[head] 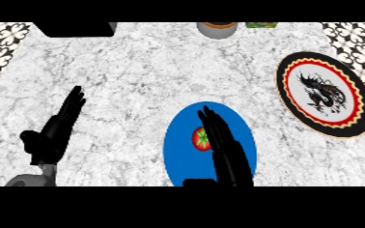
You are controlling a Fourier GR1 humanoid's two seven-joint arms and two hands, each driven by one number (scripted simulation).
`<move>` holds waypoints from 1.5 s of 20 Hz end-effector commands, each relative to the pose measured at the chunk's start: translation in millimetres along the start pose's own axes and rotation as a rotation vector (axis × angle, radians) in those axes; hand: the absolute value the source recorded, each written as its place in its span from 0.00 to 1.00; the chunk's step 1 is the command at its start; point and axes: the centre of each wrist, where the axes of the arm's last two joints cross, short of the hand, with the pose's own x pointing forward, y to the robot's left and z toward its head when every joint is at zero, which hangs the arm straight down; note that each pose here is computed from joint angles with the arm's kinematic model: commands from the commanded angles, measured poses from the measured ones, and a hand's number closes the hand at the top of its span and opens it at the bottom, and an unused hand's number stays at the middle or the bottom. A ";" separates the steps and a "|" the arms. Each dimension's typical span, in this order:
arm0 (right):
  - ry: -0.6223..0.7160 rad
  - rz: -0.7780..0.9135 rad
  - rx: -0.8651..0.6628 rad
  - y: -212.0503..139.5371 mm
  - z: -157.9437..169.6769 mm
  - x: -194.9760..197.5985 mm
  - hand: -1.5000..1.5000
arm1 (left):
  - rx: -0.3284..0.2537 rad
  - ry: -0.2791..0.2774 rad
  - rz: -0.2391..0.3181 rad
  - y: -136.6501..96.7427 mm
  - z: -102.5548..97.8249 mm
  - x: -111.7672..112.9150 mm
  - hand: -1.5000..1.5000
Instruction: Pick the tomato from the plate and place it in the plate
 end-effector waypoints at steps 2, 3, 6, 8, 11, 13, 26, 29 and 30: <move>0.137 0.214 0.156 -16.4 3.5 7.5 0.00 | -0.011 -0.012 0.004 5.8 1.8 -1.1 0.50; 0.159 0.225 0.163 -23.6 -4.3 24.6 0.00 | -0.007 0.001 -0.010 1.8 10.1 -7.9 0.50; 0.194 0.205 0.200 -34.4 -6.6 57.5 0.00 | 0.000 -0.002 0.013 0.6 -10.1 4.2 0.50; 0.236 0.224 0.221 -34.4 -14.3 62.0 0.00 | -0.009 -0.007 0.004 -4.6 -15.2 8.7 0.50; 0.305 0.271 0.241 -34.6 -7.6 52.3 0.00 | -0.009 -0.003 0.013 0.5 7.5 -12.2 0.50; 0.322 0.284 0.261 -32.3 -15.3 35.6 0.00 | -0.029 -0.006 0.011 -9.1 -6.5 6.0 0.50; 0.385 0.366 0.334 -7.4 -49.7 5.6 0.00 | -0.012 -0.008 0.005 21.6 -20.2 8.0 0.50; 0.399 0.399 0.334 -2.3 -57.4 -0.7 0.00 | -0.010 0.003 -0.012 -12.2 2.7 -13.6 0.50; 0.405 0.433 0.336 -2.4 -32.7 -6.8 0.00 | -0.004 -0.010 0.026 -2.8 -8.9 1.3 0.50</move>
